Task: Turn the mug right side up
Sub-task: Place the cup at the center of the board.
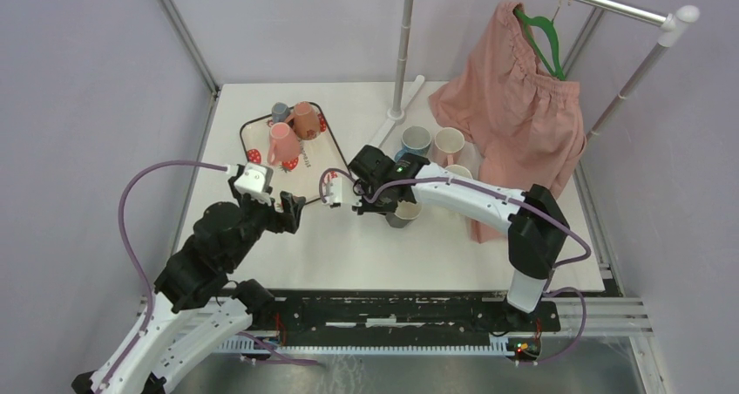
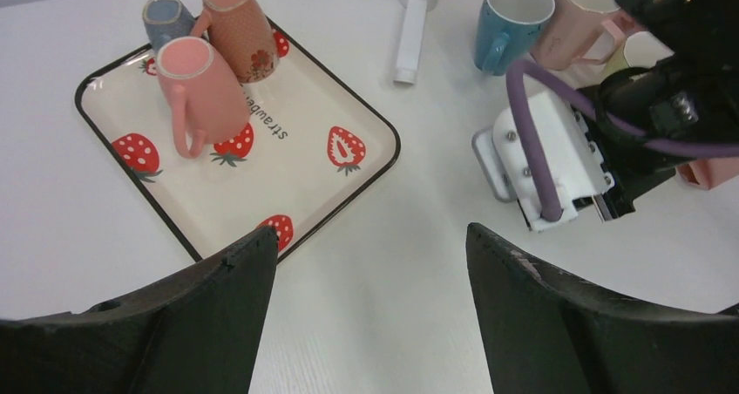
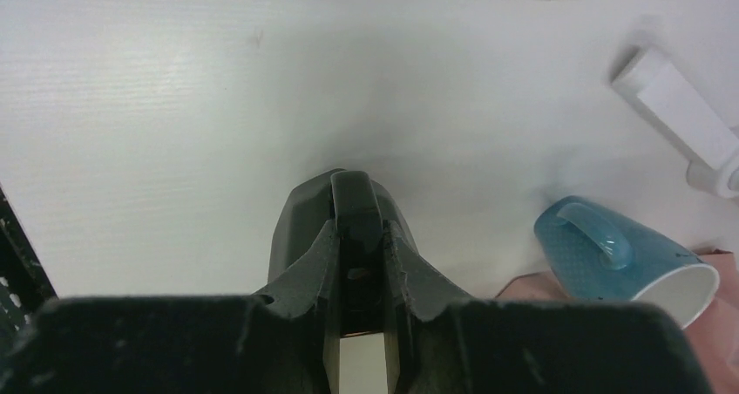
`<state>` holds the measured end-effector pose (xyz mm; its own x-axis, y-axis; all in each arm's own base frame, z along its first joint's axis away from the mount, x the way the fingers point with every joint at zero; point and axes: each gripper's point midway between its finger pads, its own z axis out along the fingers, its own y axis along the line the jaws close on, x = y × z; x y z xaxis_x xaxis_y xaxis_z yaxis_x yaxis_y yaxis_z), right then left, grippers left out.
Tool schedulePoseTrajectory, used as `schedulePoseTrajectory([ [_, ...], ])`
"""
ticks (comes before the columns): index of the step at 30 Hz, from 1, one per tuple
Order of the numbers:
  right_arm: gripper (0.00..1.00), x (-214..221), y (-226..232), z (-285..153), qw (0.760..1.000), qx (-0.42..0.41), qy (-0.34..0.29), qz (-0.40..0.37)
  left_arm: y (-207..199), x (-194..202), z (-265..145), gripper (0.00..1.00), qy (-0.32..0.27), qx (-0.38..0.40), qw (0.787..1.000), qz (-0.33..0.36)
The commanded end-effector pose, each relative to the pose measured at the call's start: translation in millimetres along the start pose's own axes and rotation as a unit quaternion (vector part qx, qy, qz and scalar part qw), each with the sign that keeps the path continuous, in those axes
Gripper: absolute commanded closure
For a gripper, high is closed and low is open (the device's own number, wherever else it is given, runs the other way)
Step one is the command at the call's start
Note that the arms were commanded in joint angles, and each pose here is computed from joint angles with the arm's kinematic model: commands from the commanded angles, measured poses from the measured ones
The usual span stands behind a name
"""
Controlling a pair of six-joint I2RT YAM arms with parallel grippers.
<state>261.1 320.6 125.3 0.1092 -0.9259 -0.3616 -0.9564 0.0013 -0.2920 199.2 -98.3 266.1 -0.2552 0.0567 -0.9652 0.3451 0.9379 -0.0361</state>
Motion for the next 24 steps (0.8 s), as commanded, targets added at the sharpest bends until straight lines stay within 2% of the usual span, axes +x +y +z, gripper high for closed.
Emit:
schedulePoseTrajectory([
  [1, 1.0, 7.0, -4.3, -12.4, 0.998, 0.015, 0.04, -0.043, 11.0, -25.4, -15.9, 0.14, -0.043, -0.025, 0.998, -0.036],
  [8, 1.0, 12.9, 9.5, -4.2, 0.997, -0.011, 0.058, -0.054, 15.2, -26.3, -20.9, 0.12, -0.048, -0.032, 0.998, -0.036],
  [16, 0.92, 25.5, 24.5, 10.9, 0.994, -0.035, 0.084, -0.058, 13.0, -23.4, -16.9, 0.11, -0.04, -0.029, 0.998, -0.031],
  [24, 0.69, 21.9, 25.1, 10.6, 0.995, -0.034, 0.084, -0.044, 6.9, -20.2, -11.2, 0.11, -0.033, -0.015, 0.999, -0.025],
])
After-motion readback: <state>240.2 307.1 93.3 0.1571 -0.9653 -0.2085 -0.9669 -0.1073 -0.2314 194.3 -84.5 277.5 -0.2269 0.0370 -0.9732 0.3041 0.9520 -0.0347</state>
